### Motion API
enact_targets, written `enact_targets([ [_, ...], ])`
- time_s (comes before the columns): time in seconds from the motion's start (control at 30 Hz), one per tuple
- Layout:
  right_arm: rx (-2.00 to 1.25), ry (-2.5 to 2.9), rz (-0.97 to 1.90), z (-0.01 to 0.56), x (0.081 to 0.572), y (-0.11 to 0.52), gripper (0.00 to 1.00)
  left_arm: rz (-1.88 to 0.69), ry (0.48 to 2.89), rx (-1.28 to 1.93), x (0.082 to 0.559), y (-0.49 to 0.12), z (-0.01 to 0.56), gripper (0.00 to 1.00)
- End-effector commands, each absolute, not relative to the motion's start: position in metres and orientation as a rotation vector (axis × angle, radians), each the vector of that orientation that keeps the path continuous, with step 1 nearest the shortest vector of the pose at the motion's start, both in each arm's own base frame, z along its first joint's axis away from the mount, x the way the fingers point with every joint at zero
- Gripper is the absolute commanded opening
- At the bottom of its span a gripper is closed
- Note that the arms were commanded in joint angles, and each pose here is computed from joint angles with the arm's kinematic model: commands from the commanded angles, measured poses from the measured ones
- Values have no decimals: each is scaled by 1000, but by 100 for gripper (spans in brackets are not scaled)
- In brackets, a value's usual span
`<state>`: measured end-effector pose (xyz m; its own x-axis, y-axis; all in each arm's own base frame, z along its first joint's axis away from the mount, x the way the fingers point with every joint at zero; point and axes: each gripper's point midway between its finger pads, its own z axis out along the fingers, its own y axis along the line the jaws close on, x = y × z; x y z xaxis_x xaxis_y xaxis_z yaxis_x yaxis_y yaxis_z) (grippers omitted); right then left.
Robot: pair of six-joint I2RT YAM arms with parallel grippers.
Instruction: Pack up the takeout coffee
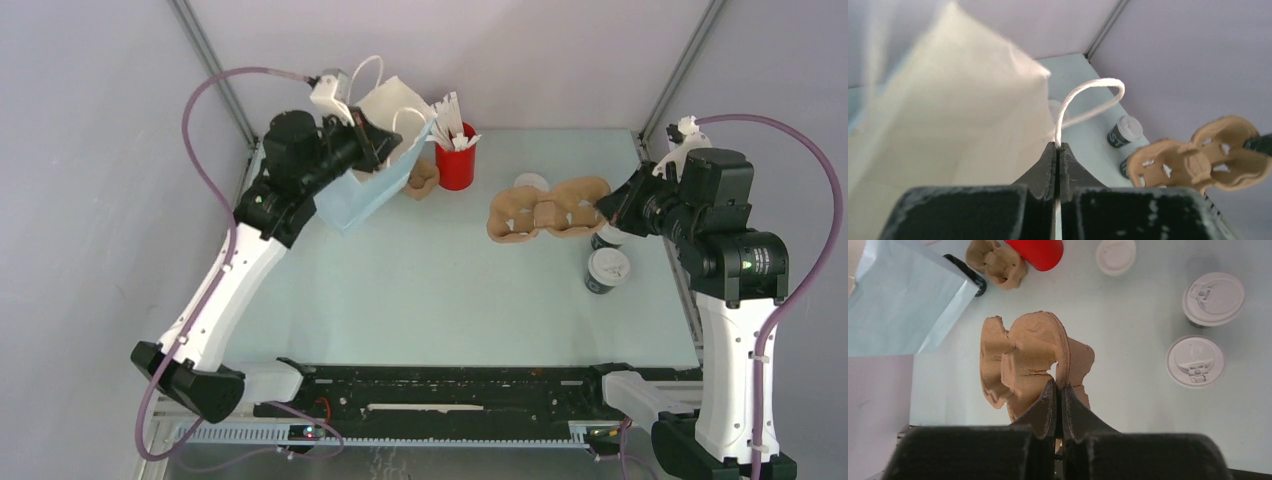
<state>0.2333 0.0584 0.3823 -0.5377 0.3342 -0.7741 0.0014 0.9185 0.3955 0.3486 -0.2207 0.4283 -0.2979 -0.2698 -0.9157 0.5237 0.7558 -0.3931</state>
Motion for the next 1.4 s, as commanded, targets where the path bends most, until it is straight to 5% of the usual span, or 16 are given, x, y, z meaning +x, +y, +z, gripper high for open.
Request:
enact_targets([
  [0.0, 241, 2021, 533, 405, 229, 70, 0, -834, 1766, 301, 323, -242, 370, 0],
  [0.37, 265, 2027, 566, 396, 205, 72, 0, -1037, 1774, 324, 252, -287, 316, 0],
  [0.97, 268, 2027, 594, 392, 207, 76, 0, -1014, 1891, 309, 236, -288, 315, 1],
  [1.07, 265, 2024, 585, 393, 209, 75, 0, -1015, 1886, 358, 229, -290, 314, 11],
  [1.37, 252, 2014, 522, 400, 210, 67, 0, -1006, 1895, 412, 206, -275, 336, 78],
])
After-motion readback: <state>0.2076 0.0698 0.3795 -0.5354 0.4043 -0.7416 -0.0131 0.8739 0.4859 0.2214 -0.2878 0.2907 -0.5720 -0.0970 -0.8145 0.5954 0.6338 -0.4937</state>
